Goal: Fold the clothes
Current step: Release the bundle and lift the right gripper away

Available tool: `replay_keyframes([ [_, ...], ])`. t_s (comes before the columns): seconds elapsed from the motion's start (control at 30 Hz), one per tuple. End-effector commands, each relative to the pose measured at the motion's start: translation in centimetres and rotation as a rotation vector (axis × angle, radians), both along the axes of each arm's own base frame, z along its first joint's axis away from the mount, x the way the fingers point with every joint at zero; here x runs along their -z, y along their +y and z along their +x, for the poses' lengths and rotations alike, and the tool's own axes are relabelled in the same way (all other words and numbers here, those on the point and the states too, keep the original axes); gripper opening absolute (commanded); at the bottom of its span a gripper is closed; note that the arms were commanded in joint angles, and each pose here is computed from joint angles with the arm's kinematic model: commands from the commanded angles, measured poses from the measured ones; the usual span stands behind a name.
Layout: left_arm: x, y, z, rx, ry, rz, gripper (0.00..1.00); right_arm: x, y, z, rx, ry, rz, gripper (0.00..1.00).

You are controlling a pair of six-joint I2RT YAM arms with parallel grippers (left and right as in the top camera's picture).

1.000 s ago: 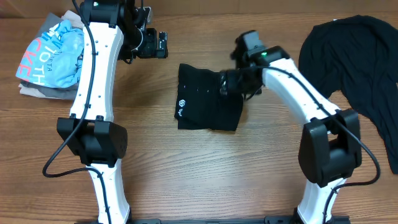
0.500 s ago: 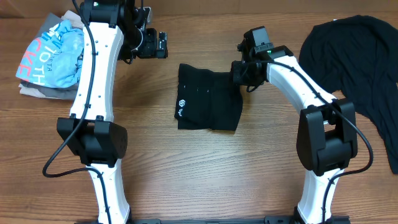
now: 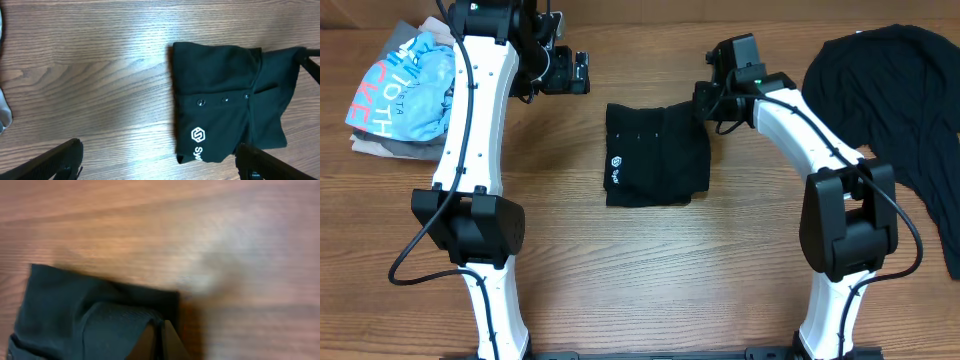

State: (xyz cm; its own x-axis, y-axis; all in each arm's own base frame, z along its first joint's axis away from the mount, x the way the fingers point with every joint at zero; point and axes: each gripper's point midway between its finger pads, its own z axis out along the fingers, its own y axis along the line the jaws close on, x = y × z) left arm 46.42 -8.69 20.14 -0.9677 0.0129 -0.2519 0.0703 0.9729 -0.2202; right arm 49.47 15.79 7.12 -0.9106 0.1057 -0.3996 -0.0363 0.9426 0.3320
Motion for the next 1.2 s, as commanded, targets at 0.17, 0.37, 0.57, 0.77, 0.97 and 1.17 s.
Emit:
replay_keyframes([
  [0.17, -0.7, 0.9, -0.3, 0.007, -0.021, 0.058, 1.0, 0.3, -2.0, -1.1, 0.059, 0.077, -0.038, 0.75],
  [0.37, -0.7, 0.6, -0.4, 0.022, -0.019, 0.053, 1.0, -6.1, -4.5, -1.9, 0.114, 0.037, -0.019, 1.0],
  [0.57, -0.1, -3.7, -1.7, 0.117, -0.002, 0.053, 1.0, -9.7, -10.1, -4.7, 0.24, 0.084, -0.018, 1.0],
  [0.77, 5.6, -8.2, -5.2, 0.229, 0.146, 0.084, 1.0, -8.7, -13.7, -6.2, 0.316, 0.171, -0.03, 1.0],
  [0.97, 12.4, -10.8, -7.2, 0.272, 0.226, 0.031, 1.0, -8.8, -13.8, -6.0, 0.318, 0.163, -0.03, 1.0],
  [1.17, 15.6, -9.0, -6.0, 0.247, 0.172, 0.138, 1.0, -8.8, -13.8, -6.0, 0.318, 0.163, -0.03, 1.0],
])
